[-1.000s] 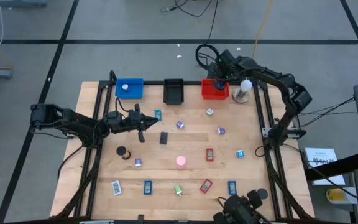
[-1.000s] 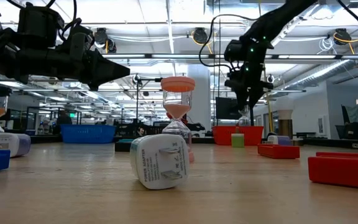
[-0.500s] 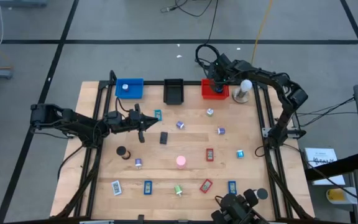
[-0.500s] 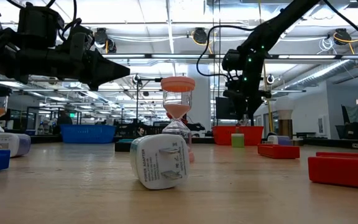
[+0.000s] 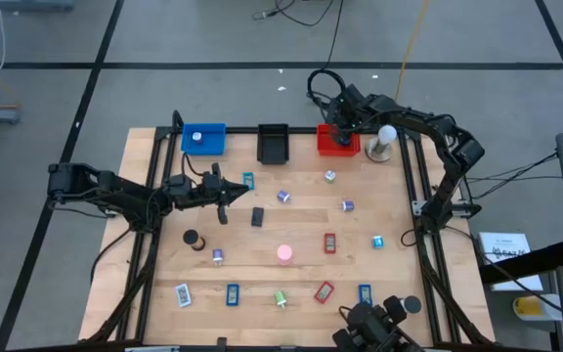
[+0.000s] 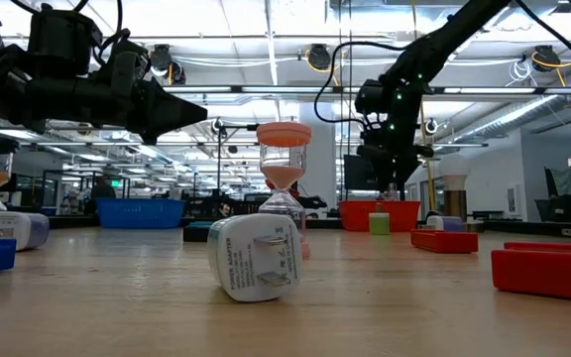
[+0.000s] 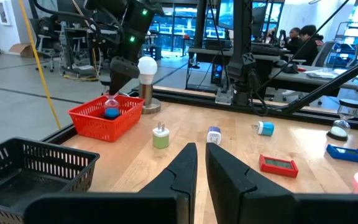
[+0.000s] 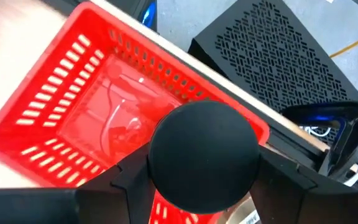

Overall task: Pick & Place Office items
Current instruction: Put the top right black hourglass into the red bin, then put the light blue digital clock into the black bin

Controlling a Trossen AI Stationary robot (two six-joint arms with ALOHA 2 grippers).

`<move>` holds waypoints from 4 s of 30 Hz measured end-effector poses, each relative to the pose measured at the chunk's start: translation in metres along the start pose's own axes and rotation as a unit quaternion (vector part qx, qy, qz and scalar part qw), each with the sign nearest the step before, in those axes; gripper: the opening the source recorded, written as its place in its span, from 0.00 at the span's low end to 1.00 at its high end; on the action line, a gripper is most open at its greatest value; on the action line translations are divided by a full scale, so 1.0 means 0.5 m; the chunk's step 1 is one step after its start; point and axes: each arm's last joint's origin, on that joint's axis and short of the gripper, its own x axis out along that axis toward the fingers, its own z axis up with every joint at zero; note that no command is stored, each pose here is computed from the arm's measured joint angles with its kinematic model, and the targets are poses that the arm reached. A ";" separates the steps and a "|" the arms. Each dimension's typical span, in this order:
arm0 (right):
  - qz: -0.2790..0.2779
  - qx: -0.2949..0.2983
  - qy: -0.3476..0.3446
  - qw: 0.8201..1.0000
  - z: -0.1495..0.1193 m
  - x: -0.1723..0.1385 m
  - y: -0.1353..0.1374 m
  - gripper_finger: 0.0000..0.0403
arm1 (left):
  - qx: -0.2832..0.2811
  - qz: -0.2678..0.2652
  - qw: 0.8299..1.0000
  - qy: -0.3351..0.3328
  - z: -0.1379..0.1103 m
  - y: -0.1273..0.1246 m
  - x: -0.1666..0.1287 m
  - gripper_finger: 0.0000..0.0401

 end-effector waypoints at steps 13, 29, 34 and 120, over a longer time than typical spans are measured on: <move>-0.008 -0.006 -0.004 1.000 -0.009 0.011 -0.002 0.59 | 0.000 0.000 1.000 0.000 0.000 0.000 0.000 0.10; -0.023 -0.021 -0.128 0.991 -0.014 -0.164 0.002 0.72 | 0.001 0.000 1.000 0.000 0.000 0.000 0.000 0.10; 0.010 -0.058 -0.172 0.983 -0.047 -0.253 0.039 0.59 | 0.001 0.000 1.000 0.000 0.000 0.000 0.000 0.10; 0.238 -0.166 -0.472 0.832 -0.336 -0.183 0.180 0.00 | -0.136 0.415 0.832 0.341 -0.102 0.051 0.161 0.68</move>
